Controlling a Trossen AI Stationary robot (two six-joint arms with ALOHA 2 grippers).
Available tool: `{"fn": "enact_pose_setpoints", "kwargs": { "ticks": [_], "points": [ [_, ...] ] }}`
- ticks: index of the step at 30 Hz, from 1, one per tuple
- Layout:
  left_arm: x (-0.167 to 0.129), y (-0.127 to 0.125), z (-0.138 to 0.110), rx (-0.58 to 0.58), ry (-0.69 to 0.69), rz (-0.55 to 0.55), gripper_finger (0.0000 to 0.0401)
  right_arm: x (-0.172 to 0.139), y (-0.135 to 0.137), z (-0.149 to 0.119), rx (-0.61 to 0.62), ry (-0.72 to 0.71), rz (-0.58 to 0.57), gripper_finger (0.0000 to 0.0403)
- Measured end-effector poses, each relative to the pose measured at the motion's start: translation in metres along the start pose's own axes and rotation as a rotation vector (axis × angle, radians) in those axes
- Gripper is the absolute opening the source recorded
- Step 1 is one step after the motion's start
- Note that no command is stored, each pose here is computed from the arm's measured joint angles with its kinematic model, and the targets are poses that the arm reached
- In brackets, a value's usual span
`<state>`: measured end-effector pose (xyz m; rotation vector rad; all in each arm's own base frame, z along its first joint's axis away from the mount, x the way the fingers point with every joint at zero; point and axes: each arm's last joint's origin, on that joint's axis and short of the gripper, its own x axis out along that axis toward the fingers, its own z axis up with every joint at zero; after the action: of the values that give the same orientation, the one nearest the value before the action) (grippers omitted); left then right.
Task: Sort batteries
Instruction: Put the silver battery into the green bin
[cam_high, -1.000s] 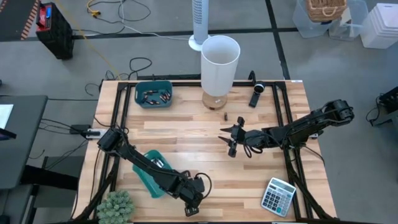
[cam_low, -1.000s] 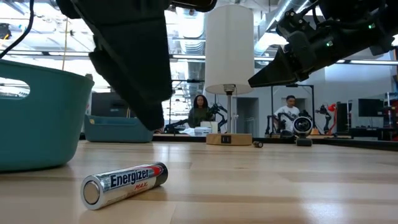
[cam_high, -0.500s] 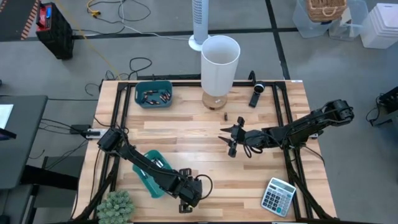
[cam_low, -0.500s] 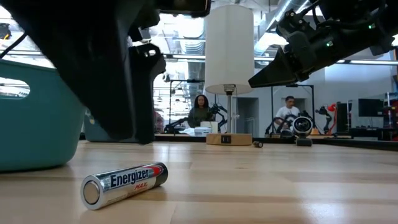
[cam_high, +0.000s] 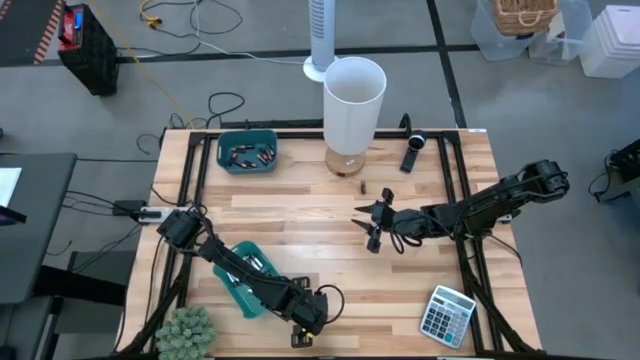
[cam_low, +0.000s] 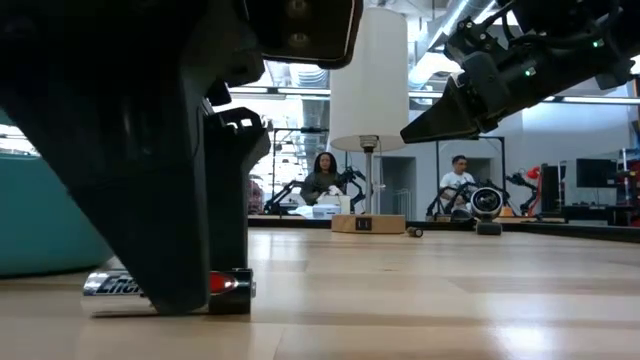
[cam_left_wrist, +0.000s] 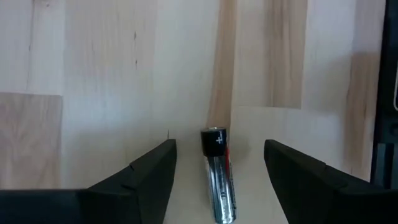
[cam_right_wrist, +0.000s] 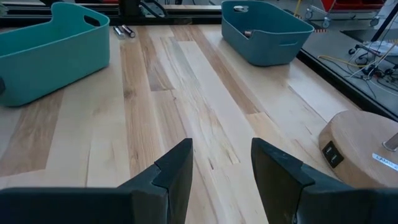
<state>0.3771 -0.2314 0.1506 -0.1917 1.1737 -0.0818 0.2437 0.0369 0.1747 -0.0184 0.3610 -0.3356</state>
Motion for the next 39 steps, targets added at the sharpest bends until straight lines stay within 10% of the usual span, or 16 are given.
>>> {"fn": "enact_pose_setpoints", "kwargs": {
  "ticks": [39],
  "points": [
    [0.003, 0.029, 0.001, -0.036, 0.072, 0.169, 0.0039, 0.0, 0.0, 0.0, 0.0, 0.004, -0.001, 0.0178]
  ]
}}
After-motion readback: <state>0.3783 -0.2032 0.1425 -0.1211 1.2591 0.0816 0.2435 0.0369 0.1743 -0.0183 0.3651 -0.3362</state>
